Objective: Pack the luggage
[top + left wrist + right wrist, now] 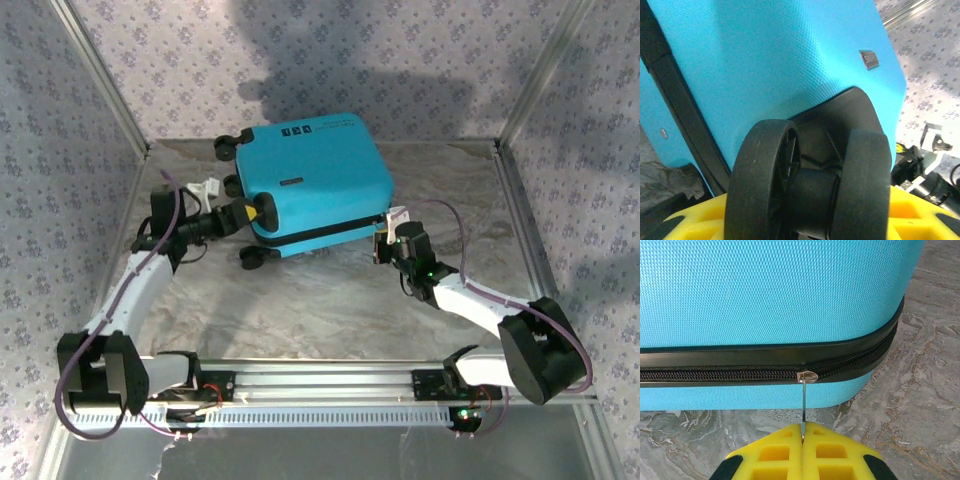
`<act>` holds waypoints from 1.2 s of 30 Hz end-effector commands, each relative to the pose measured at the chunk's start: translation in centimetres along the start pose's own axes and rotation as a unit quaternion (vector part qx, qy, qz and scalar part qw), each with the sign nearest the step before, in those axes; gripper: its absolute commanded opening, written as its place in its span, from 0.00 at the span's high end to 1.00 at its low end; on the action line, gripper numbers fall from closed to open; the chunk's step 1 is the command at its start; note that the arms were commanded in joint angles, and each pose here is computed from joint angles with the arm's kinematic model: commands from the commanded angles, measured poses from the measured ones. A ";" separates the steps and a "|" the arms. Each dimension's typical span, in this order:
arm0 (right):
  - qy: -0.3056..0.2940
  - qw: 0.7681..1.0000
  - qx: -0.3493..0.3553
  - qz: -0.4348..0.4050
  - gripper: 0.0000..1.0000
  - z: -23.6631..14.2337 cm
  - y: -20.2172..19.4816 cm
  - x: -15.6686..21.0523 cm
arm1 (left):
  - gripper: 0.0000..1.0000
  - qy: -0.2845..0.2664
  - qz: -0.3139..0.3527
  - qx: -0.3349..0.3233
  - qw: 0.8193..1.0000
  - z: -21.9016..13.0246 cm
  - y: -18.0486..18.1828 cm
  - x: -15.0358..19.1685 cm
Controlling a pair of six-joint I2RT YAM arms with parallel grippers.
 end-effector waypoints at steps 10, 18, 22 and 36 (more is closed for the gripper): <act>0.019 0.998 0.052 0.012 1.00 0.5 -3.6 0.6 | 1.00 -0.034 0.071 -0.344 0.936 -4.4 13.4 -4.9; 0.011 0.996 0.073 0.051 1.00 2.5 -7.1 -1.3 | 1.00 -0.011 0.081 -0.350 0.933 -4.9 13.7 -4.2; 0.005 0.999 0.018 0.046 1.00 3.4 -5.6 -2.0 | 1.00 -0.011 0.081 -0.335 0.939 -4.6 13.4 -4.2; 0.002 0.997 -0.073 0.037 0.81 2.8 -1.1 -4.1 | 0.79 -0.048 0.037 -0.279 0.958 -4.6 10.9 -3.9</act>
Point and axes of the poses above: each hand's point on the last joint's axis, 136 mm out from that joint toward the fingers, its own z axis out along the fingers, its own y axis along the line the jaws close on, x = y × z, the point moved 1 cm from there along -z, back along the fingers, and after that the axes turned 5 degrees about z, right-handed, at the moved point
